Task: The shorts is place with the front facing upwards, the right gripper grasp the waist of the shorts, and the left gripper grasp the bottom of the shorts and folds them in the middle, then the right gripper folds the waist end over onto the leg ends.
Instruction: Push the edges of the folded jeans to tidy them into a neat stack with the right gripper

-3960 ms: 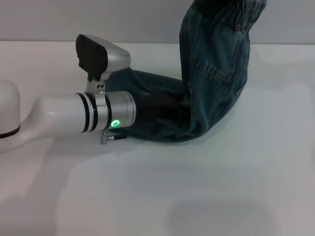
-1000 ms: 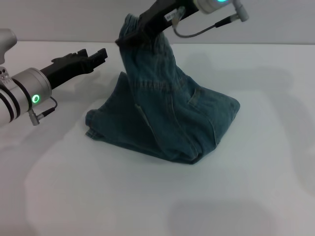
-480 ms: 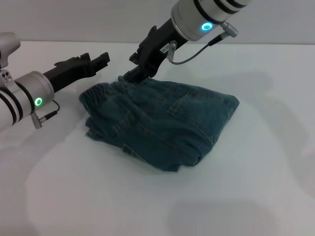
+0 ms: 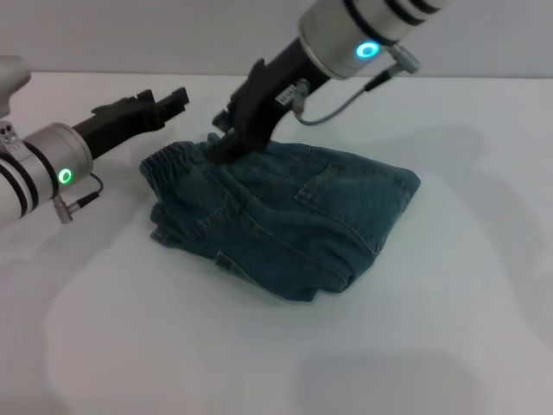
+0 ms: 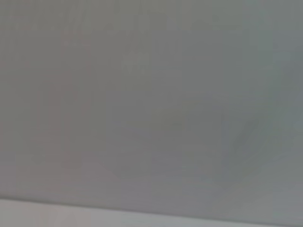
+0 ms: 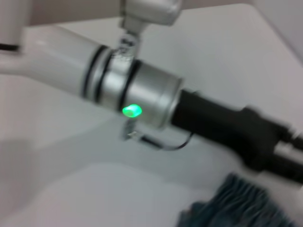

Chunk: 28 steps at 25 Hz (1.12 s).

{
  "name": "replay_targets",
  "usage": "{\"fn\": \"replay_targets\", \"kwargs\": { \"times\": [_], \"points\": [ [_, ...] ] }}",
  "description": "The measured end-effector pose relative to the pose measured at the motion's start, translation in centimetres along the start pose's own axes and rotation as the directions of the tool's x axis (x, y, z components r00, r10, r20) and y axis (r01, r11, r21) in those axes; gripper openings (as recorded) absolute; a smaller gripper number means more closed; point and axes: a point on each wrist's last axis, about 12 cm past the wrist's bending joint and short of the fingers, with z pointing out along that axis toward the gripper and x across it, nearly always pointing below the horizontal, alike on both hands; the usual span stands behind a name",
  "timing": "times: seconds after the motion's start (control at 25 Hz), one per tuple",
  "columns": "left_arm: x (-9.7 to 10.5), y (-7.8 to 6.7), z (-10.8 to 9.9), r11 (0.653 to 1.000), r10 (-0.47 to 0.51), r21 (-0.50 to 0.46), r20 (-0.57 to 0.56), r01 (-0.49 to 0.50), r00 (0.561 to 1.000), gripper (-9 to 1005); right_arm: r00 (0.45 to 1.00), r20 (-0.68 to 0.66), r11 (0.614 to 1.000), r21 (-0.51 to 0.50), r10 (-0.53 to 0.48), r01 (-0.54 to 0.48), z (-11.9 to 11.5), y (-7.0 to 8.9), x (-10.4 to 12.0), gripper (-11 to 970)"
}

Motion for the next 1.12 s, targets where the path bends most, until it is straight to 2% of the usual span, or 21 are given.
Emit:
{"fn": "replay_targets", "kwargs": {
  "times": [0.16,0.2,0.4,0.52,0.72,0.96,1.12],
  "points": [
    [-0.5,0.2,-0.2,1.000,-0.009,-0.009,0.046,0.009,0.999,635,0.994,0.004,0.988,-0.105,0.111,-0.110,-2.1,0.3,2.2,442],
    [-0.9,0.5,-0.3,1.000,-0.017,-0.018,0.087,0.018,0.996,635,0.990,0.000,0.982,-0.128,0.144,-0.142,-2.5,0.4,3.0,442],
    [-2.1,1.2,-0.8,0.998,-0.029,-0.050,0.176,0.038,0.984,636,0.961,-0.045,0.947,-0.168,0.272,-0.275,-3.2,0.4,6.9,442],
    [-2.8,1.7,-1.1,0.996,-0.027,-0.071,0.222,0.044,0.975,636,0.936,-0.079,0.917,-0.190,0.342,-0.351,-2.7,0.8,9.0,442],
    [-3.7,1.7,-0.8,0.997,-0.010,-0.074,0.250,0.030,0.968,637,0.896,-0.151,0.866,-0.233,0.417,-0.442,-0.9,2.0,11.7,442],
    [-3.9,1.3,-0.3,0.997,0.011,-0.073,0.248,0.008,0.969,637,0.867,-0.192,0.847,-0.197,0.461,-0.494,0.3,2.2,13.4,442],
    [-3.7,1.3,-0.2,0.997,0.005,-0.071,0.244,0.013,0.970,637,0.859,-0.201,0.850,-0.157,0.471,-0.502,0.6,2.0,14.0,442]
  ]
}}
